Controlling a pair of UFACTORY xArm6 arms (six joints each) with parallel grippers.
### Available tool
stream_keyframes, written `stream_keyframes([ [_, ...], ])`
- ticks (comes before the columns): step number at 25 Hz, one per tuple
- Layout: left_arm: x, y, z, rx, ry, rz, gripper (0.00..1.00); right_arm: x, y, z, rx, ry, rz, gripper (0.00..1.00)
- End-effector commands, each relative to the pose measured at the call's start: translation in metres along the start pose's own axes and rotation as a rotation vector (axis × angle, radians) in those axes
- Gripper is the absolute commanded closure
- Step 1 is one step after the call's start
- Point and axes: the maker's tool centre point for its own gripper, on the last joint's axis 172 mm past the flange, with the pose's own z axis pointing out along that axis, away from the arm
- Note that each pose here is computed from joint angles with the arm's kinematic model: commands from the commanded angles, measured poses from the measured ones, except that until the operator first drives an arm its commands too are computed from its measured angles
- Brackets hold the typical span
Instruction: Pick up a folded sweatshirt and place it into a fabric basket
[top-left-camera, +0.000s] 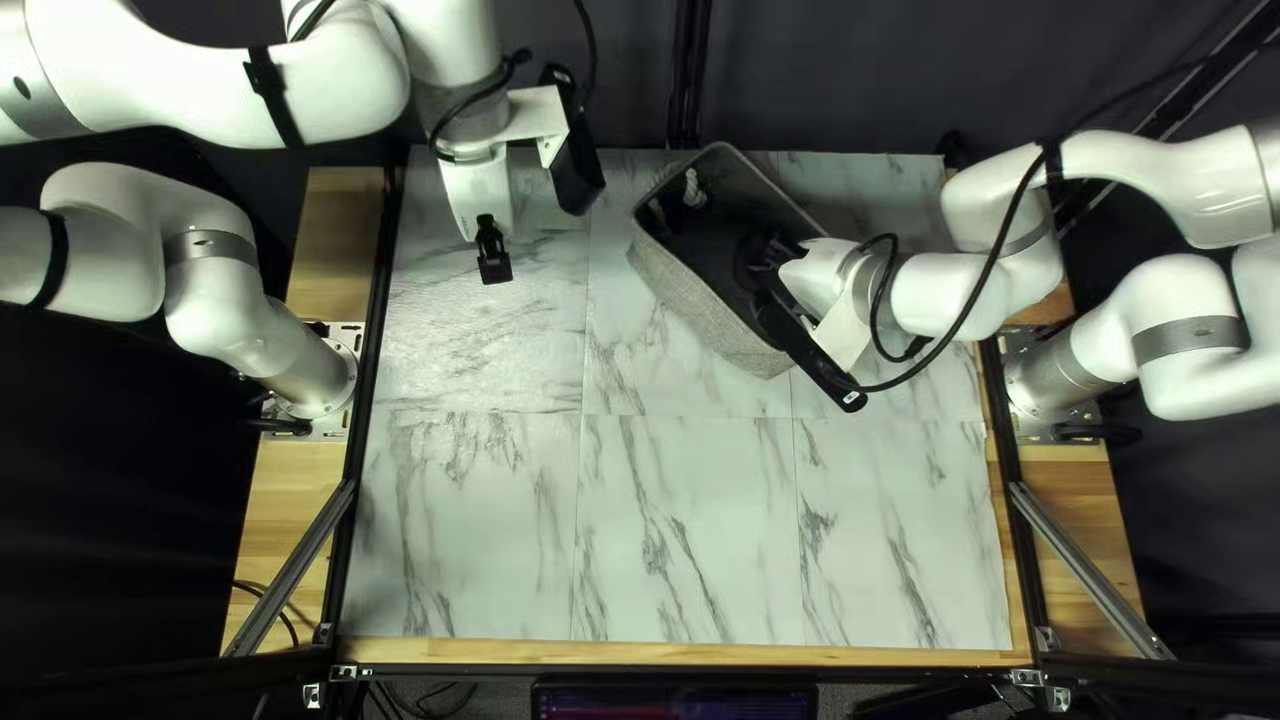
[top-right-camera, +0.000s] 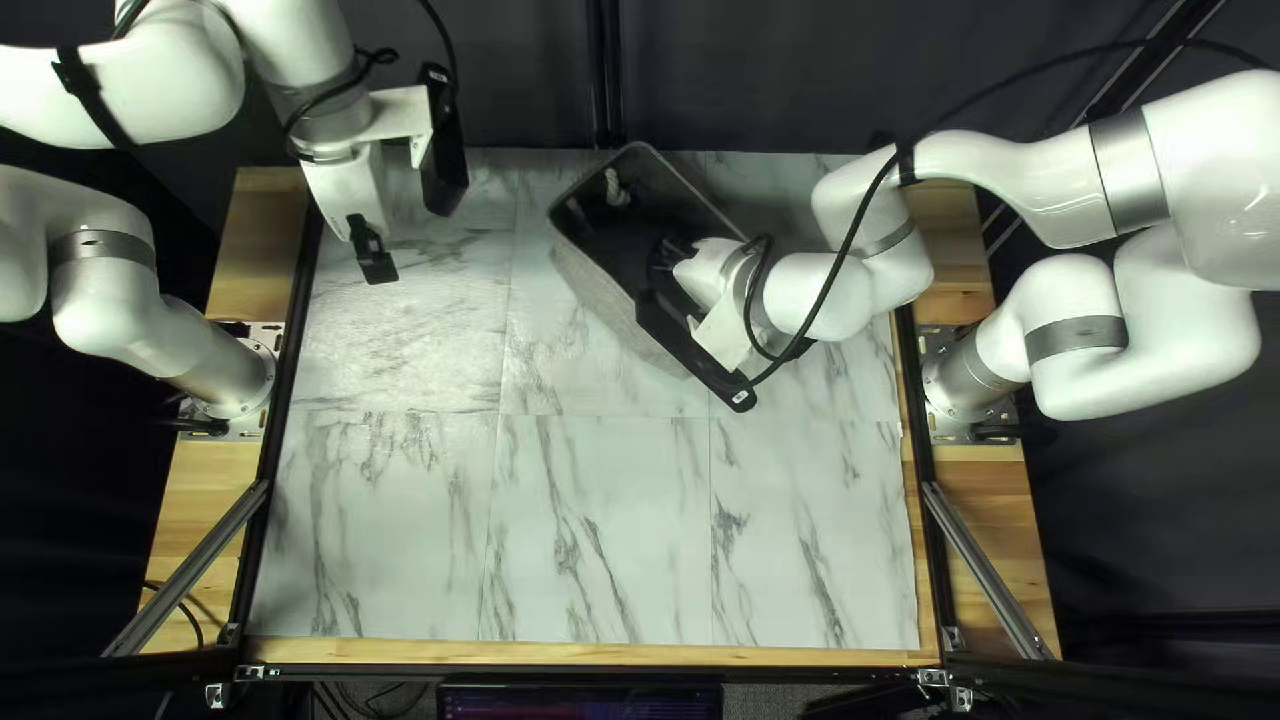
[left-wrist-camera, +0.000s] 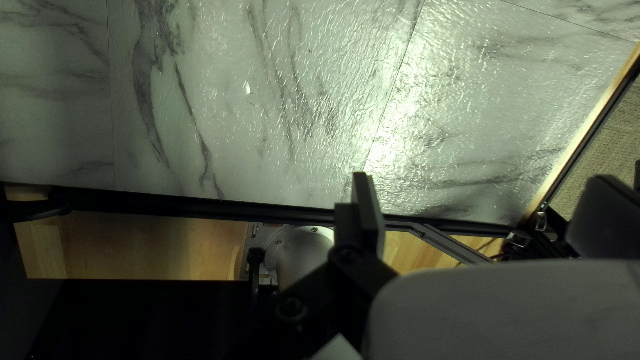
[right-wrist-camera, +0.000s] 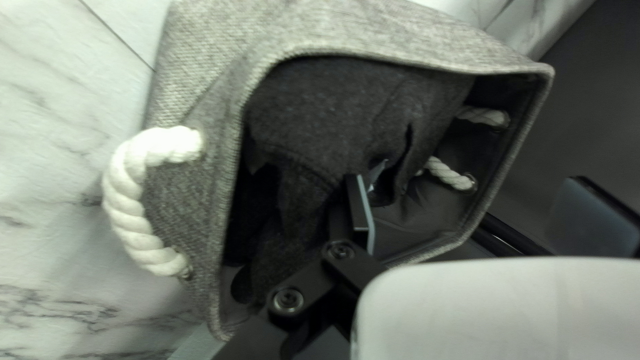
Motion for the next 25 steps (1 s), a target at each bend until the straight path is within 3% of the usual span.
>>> stream_keyframes([
  [1, 0.0, 0.0, 0.0, 0.0, 0.0, 0.0, 0.0, 0.006, -0.007, 0.007, 0.034, 0.015, -0.004, 0.0],
  [10, 0.0, 0.0, 0.0, 0.0, 0.0, 0.0, 0.0, 0.008, -0.008, 0.039, 0.046, 0.019, -0.006, 0.0],
  [19, 0.0, 0.0, 0.0, 0.0, 0.0, 0.0, 0.0, 0.016, -0.018, 0.089, 0.098, 0.06, -0.003, 0.0],
  [25, 0.0, 0.0, 0.0, 0.0, 0.0, 0.0, 0.0, 0.006, -0.01, 0.105, 0.068, 0.049, 0.012, 0.0],
])
